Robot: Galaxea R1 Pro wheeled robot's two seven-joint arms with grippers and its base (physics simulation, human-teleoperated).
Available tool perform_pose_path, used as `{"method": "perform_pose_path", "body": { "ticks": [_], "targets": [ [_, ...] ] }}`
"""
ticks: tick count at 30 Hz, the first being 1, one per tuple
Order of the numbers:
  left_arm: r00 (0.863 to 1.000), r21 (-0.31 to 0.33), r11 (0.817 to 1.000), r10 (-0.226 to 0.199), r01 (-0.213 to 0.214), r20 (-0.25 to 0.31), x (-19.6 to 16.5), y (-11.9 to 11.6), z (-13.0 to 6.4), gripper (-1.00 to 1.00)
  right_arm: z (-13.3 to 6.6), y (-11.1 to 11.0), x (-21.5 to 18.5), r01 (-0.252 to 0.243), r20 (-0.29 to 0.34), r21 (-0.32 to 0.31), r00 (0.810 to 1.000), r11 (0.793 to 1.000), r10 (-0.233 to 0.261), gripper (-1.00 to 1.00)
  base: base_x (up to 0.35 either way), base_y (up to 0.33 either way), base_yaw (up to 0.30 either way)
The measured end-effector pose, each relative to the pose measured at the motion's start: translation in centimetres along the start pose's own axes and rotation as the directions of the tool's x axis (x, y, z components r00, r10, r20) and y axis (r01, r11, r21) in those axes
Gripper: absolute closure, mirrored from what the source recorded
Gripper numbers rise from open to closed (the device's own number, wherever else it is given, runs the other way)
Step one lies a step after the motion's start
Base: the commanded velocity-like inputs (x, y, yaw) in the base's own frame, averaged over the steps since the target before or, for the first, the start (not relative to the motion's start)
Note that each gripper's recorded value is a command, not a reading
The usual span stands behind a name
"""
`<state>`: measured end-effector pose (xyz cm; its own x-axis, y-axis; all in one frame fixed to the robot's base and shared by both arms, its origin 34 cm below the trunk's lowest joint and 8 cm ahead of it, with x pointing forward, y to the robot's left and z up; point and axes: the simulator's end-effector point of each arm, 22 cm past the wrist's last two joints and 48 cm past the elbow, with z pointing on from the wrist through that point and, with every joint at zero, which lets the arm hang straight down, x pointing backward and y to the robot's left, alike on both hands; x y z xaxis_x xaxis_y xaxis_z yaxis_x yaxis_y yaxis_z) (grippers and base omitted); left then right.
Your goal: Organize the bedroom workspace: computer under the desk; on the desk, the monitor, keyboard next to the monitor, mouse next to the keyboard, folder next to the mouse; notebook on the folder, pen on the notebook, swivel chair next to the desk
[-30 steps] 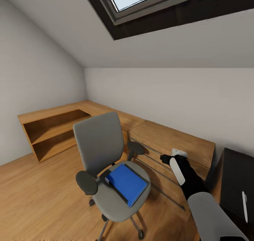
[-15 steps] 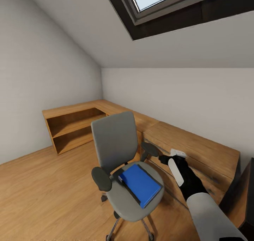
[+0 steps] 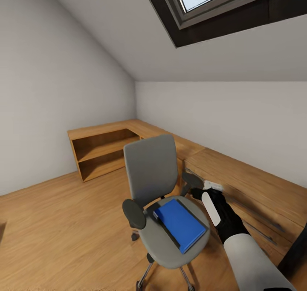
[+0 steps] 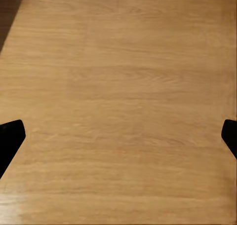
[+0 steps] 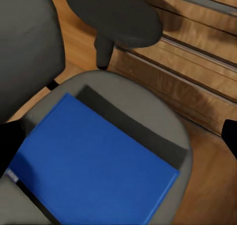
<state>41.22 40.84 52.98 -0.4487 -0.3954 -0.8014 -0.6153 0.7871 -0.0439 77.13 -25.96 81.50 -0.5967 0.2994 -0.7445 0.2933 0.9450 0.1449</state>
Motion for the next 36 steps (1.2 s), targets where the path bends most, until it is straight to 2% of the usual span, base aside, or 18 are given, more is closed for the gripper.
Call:
{"method": "perform_pose_path", "body": {
  "ticks": [1, 2, 4, 5, 6, 7, 8, 9, 11, 12, 13, 16, 17, 18, 19, 20, 22, 36],
  "targets": [
    [1.000, 0.022, 1.000, -0.002, 0.002, 0.008, -0.8, -1.1, 0.3, -1.00, 0.0, 0.0, 0.0, 0.000, -0.001, 0.000, 1.000, 1.000, 0.000, -1.00, 0.000, 0.000, 0.141],
    [1.000, 0.068, 0.998, 0.006, -0.007, 0.008, -2.2, -3.3, 0.8, -1.00, 0.0, 0.0, 0.1, 0.000, -0.001, 0.000, 1.000, 1.000, 0.000, -1.00, 0.000, 0.000, 0.135],
    [0.999, 0.134, 0.990, 0.036, -0.030, -0.036, -4.8, -7.8, 1.4, -1.00, 0.1, 0.0, 0.1, 0.000, -0.002, 0.001, 1.000, 1.000, 0.000, -1.00, 0.000, 0.000, 0.130],
    [0.998, 0.144, 0.989, 0.043, -0.036, -0.049, -5.6, -8.9, 1.4, -1.00, 0.1, 0.0, 0.1, 0.000, -0.003, 0.001, 1.000, 1.000, 0.000, -1.00, 0.000, 0.000, 0.122],
    [0.968, 0.053, 0.991, 0.131, -0.123, -0.213, -5.0, -8.6, 0.9, -1.00, 0.2, 0.0, 0.2, 0.000, -0.003, 0.000, 1.000, 1.000, 0.000, -1.00, 0.000, 0.000, 0.122],
    [0.963, 0.133, 0.983, 0.157, -0.130, -0.218, -9.0, -12.9, -0.4, -1.00, 0.2, -0.1, 0.2, 0.000, -0.003, 0.001, 1.000, 1.000, 0.000, -1.00, 0.000, 0.000, 0.113],
    [0.990, 0.214, 0.973, 0.107, -0.085, -0.094, -16.1, -17.3, -2.2, -1.00, 0.2, -0.1, 0.2, 0.000, -0.003, 0.001, 1.000, 1.000, 0.000, -1.00, 0.000, 0.000, 0.050],
    [0.987, 0.278, 0.957, 0.121, -0.087, -0.107, -18.0, -20.4, -4.8, -1.00, 0.2, -0.3, 0.1, 0.000, -0.001, 0.003, 1.000, 1.000, 0.000, -1.00, 0.000, 0.000, 0.032],
    [0.974, 0.320, 0.942, 0.156, -0.098, -0.163, -17.3, -22.3, -6.6, -1.00, 0.3, -0.4, 0.0, -0.001, -0.001, 0.003, 1.000, 1.000, 0.001, -1.00, 0.000, 0.000, 0.021],
    [0.963, 0.341, 0.934, 0.181, -0.105, -0.200, -16.5, -23.2, -7.6, -1.00, 0.3, -0.5, 0.0, -0.001, 0.000, 0.003, 1.000, 1.000, 0.001, -1.00, 0.000, 0.000, 0.002],
    [0.944, 0.386, 0.917, 0.212, -0.104, -0.251, -15.8, -24.9, -9.5, -1.00, 0.3, -0.8, -0.3, -0.005, 0.009, 0.003, 1.000, 1.000, 0.004, -1.00, 0.000, 0.000, 0.001],
    [0.943, 0.388, 0.916, 0.214, -0.103, -0.255, -15.7, -25.1, -9.7, -1.00, 0.5, -1.3, -0.8, -0.012, 0.030, 0.009, 0.999, 1.000, 0.011, -1.00, 0.000, 0.000, 0.000],
    [0.947, 0.374, 0.922, 0.201, -0.096, -0.252, -15.7, -24.8, -9.3, -1.00, 0.5, -1.5, -1.1, -0.015, 0.042, 0.012, 0.999, 1.000, 0.015, -1.00, 0.000, 0.000, 0.000],
    [0.955, 0.353, 0.932, 0.173, -0.080, -0.241, -16.1, -24.1, -8.6, -1.00, 0.5, -1.7, -1.2, -0.017, 0.046, 0.013, 0.999, 1.000, 0.016, -1.00, 0.000, 0.000, 0.000],
    [0.969, 0.317, 0.947, 0.115, -0.041, -0.219, -17.2, -22.8, -7.4, -1.00, 0.6, -1.8, -1.1, -0.019, 0.049, 0.014, 0.999, 1.000, 0.018, -1.00, 0.000, 0.000, 0.000],
    [0.974, 0.296, 0.955, 0.084, -0.019, -0.209, -17.7, -22.0, -6.8, -1.00, 0.8, -1.9, -1.0, -0.021, 0.051, 0.014, 0.999, 1.000, 0.020, -1.00, 0.000, 0.000, 0.000],
    [0.979, 0.269, 0.963, 0.054, 0.002, -0.199, -17.9, -21.0, -6.0, -1.00, 0.9, -1.8, -1.1, -0.029, 0.066, 0.010, 0.997, 1.000, 0.028, -1.00, 0.000, 0.000, 0.000],
    [0.979, 0.267, 0.964, 0.048, 0.007, -0.198, -15.9, -20.6, -4.6, -1.00, 2.5, -2.0, 1.1, -0.032, 0.064, 0.001, 0.997, 0.999, 0.032, -1.00, 0.000, 0.000, 0.000]
  ]
}}
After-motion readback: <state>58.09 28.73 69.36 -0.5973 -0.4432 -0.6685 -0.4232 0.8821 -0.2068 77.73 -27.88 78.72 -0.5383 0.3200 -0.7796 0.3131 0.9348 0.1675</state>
